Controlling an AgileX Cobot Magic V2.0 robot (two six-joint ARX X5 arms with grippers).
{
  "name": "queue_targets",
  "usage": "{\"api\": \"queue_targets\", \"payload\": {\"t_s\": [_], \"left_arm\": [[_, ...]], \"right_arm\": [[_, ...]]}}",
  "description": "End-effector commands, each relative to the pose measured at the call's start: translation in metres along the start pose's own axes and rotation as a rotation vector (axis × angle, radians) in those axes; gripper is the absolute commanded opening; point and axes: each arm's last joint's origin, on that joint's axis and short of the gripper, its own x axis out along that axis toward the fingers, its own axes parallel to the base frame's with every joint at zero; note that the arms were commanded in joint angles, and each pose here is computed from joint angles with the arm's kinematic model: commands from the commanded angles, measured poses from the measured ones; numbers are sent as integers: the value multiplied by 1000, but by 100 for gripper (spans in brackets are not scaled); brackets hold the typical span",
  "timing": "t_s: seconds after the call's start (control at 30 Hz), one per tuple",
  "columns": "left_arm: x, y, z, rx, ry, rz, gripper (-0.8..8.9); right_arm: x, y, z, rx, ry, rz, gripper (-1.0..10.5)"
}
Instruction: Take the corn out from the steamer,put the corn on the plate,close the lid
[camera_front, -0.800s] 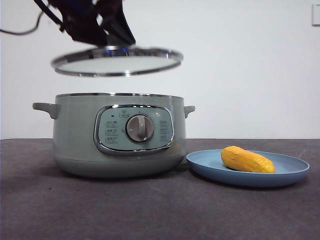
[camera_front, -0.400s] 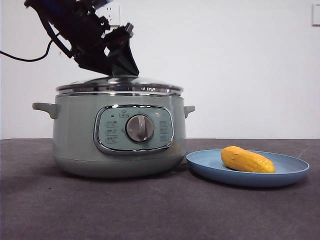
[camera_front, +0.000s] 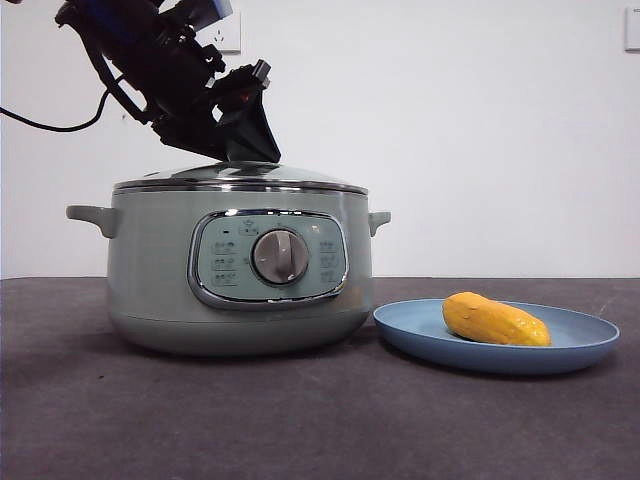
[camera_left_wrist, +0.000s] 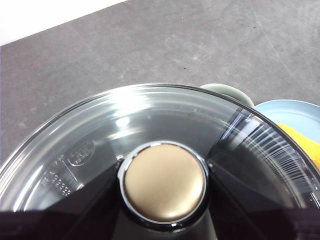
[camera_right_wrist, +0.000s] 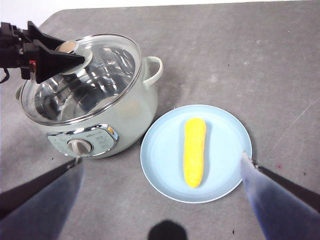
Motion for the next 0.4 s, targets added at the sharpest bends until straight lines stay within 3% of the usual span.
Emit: {"api": "queue_targets", "payload": {"t_s": [0.03, 0.13, 0.2, 0.27, 0.3, 0.4], "left_arm": [[2, 0, 0, 7, 5, 9, -8], [2, 0, -2, 2, 26, 6, 46], [2, 0, -2, 1, 28, 5, 240], [2, 0, -2, -10, 26, 6, 507], [2, 0, -2, -17, 26, 6, 573], [1, 0, -2, -21, 26, 7, 589]], "right_arm": [[1, 0, -1, -8, 2, 2, 567], [1, 0, -1, -9, 3, 2, 567], [1, 0, -1, -15, 3, 2, 567], [1, 0, -1, -15, 3, 2, 567], [1, 0, -1, -15, 3, 2, 568], [1, 0, -2, -15, 3, 2, 567]]}}
